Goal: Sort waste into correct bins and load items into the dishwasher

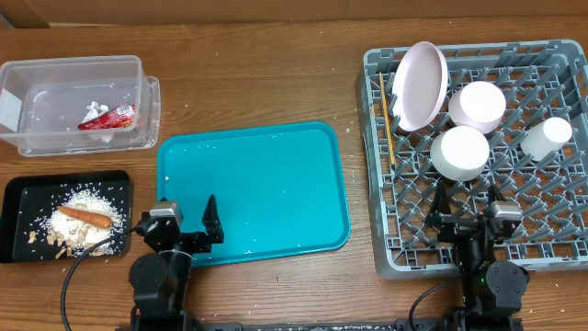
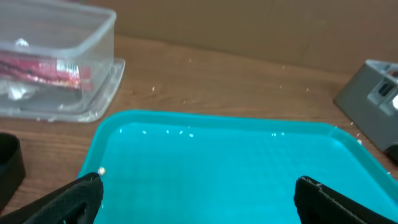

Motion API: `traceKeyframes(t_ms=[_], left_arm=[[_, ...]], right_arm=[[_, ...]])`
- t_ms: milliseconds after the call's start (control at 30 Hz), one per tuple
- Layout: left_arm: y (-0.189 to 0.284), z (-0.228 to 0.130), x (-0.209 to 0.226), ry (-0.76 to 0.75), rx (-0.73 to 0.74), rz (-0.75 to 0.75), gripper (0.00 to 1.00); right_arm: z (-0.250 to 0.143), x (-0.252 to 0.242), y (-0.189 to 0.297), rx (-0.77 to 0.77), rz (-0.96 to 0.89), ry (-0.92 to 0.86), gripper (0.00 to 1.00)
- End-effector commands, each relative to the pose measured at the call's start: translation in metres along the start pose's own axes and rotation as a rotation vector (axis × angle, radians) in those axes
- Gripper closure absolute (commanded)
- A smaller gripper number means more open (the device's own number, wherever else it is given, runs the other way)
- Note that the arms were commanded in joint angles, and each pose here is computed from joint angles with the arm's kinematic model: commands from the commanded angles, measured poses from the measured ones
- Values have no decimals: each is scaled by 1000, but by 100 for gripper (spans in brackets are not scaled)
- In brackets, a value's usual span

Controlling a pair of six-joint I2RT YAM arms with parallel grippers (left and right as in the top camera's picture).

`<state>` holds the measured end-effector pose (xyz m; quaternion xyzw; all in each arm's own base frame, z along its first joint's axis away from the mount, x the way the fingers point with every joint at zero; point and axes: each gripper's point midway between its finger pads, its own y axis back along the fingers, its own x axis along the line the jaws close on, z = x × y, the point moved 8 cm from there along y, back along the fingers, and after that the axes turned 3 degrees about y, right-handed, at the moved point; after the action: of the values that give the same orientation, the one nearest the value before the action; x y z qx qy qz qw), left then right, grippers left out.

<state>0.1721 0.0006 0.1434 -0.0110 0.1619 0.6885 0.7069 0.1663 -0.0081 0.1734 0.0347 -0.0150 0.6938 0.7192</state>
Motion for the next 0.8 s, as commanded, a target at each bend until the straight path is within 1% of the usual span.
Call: traceKeyframes(t_ms=[0, 233, 467, 767], left_arm=[[3, 5, -2, -29, -48, -3, 0], [10, 18, -4, -46, -141, -15, 0], [10, 18, -4, -172, -141, -5, 0], [10, 18, -2, -194, -141, 19, 0]], right_arm=[[-2, -2, 0, -6, -17, 3, 0], [-2, -2, 0, -6, -17, 3, 0], [-2, -2, 0, -6, -17, 3, 0], [-2, -2, 0, -6, -17, 3, 0]])
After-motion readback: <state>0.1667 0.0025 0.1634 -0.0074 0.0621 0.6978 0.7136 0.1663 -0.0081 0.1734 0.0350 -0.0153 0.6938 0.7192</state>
